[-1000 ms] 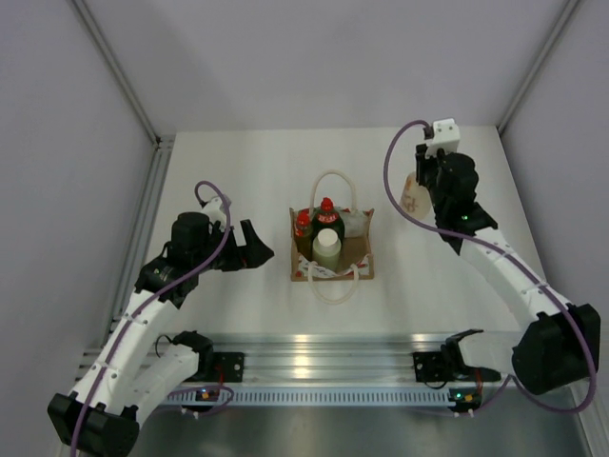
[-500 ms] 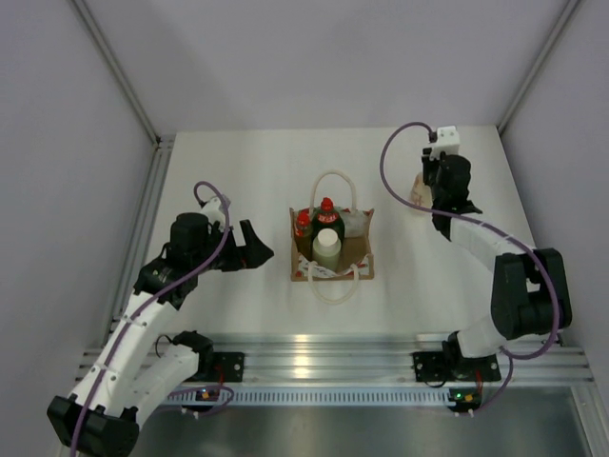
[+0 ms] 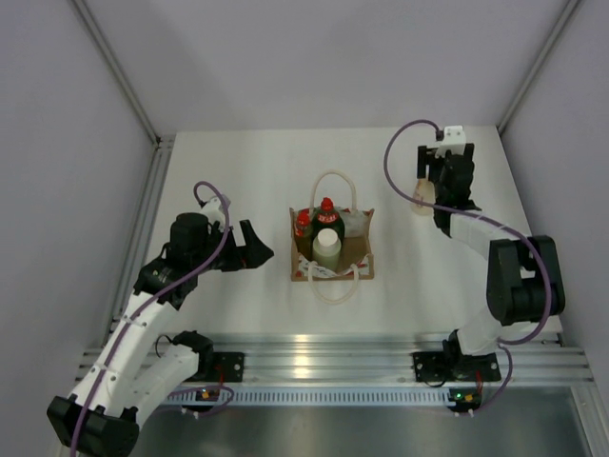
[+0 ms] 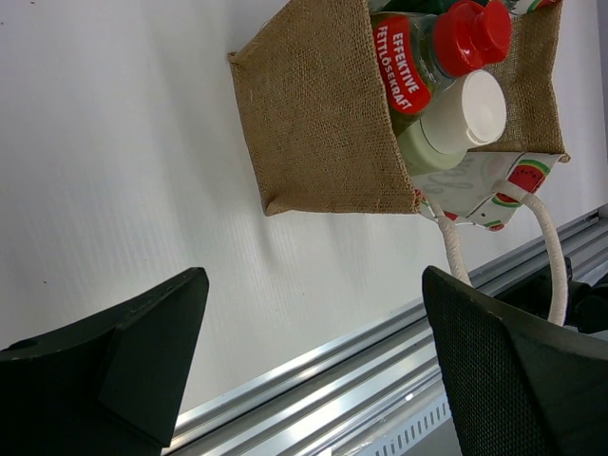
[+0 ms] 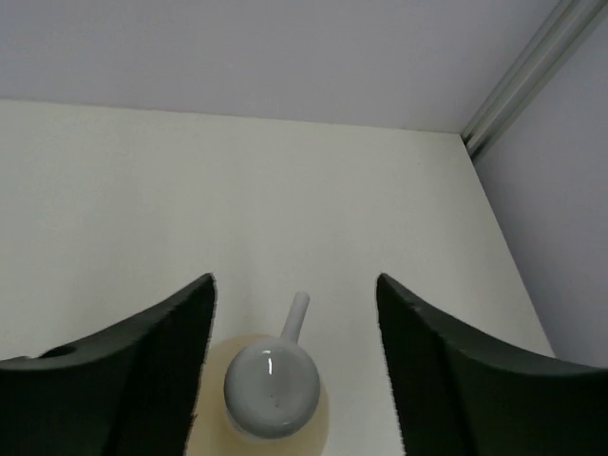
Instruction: Take the personal care products out of the canvas bag
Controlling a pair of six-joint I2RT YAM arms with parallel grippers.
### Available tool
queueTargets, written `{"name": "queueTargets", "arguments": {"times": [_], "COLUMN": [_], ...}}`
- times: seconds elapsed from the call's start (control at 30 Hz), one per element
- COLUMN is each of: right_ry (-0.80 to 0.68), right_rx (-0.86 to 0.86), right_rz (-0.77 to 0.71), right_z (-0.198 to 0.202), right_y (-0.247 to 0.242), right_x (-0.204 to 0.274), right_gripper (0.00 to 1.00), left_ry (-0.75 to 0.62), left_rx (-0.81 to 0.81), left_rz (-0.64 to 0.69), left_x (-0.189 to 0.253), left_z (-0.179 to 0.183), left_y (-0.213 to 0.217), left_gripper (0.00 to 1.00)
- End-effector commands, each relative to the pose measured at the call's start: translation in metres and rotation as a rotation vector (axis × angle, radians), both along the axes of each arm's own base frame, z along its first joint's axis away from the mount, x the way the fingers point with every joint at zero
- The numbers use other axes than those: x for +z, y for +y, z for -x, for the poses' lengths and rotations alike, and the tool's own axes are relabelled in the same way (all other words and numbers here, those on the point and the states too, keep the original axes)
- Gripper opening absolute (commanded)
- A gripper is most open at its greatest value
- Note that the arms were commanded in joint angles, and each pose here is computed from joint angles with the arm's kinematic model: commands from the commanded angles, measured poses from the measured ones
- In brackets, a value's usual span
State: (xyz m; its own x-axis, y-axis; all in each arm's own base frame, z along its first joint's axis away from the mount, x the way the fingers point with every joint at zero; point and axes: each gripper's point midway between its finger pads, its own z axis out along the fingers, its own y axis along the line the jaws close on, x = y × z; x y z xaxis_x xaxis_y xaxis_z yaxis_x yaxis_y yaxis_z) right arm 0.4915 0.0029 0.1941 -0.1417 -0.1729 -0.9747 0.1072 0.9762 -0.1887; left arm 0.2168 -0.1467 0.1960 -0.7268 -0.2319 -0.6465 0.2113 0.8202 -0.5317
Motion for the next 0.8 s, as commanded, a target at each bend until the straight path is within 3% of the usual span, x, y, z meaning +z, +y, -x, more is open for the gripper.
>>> {"name": "queueTargets", "arguments": {"times": [0.0, 0.07, 0.1, 0.33, 0.47, 0.67, 0.77], "right_ry": [-0.220, -0.230, -0.221, -0.128, -0.044, 0.088, 0.154], "right_rx": [-0.006, -0.009, -0.002, 0.065, 0.255, 0.492, 0.491], "right_rz": [-0.051, -0.055, -0.062, -0.219, -0.390, -0.543, -0.564], "right_z": [-0.010, -0.007, -0.006, 0.030, 0.081, 0.163, 0.197], "right_y": [-0.004, -0.005, -0.003, 0.016, 0.058, 0.104, 0.103], "right_x": [0.067, 0.074, 0.076, 0.113, 0.126, 0.086, 0.055], "right_gripper": [0.83, 0.98, 0.99, 0.99, 1.00, 1.00, 0.99], "left_ry": [-0.029, -0.029, -0.031, -0.097, -0.236, -0.358, -0.405], "left_rx": [-0.017, -0.018, -0.015, 0.004, 0.094, 0.155, 0.205], "left_rz": [-0.001, 0.000, -0.002, 0.012, 0.011, 0.024, -0.066], "left_x": [0.005, 0.005, 0.005, 0.028, 0.075, 0.128, 0.131], "left_z": [-0.001, 0.000, -0.001, -0.005, -0.016, -0.035, -0.044], "left_y": [-0.001, -0.002, -0.001, 0.001, 0.013, -0.005, -0.024], "left_gripper": [0.98, 0.98, 0.98, 0.98, 0.98, 0.98, 0.98]}}
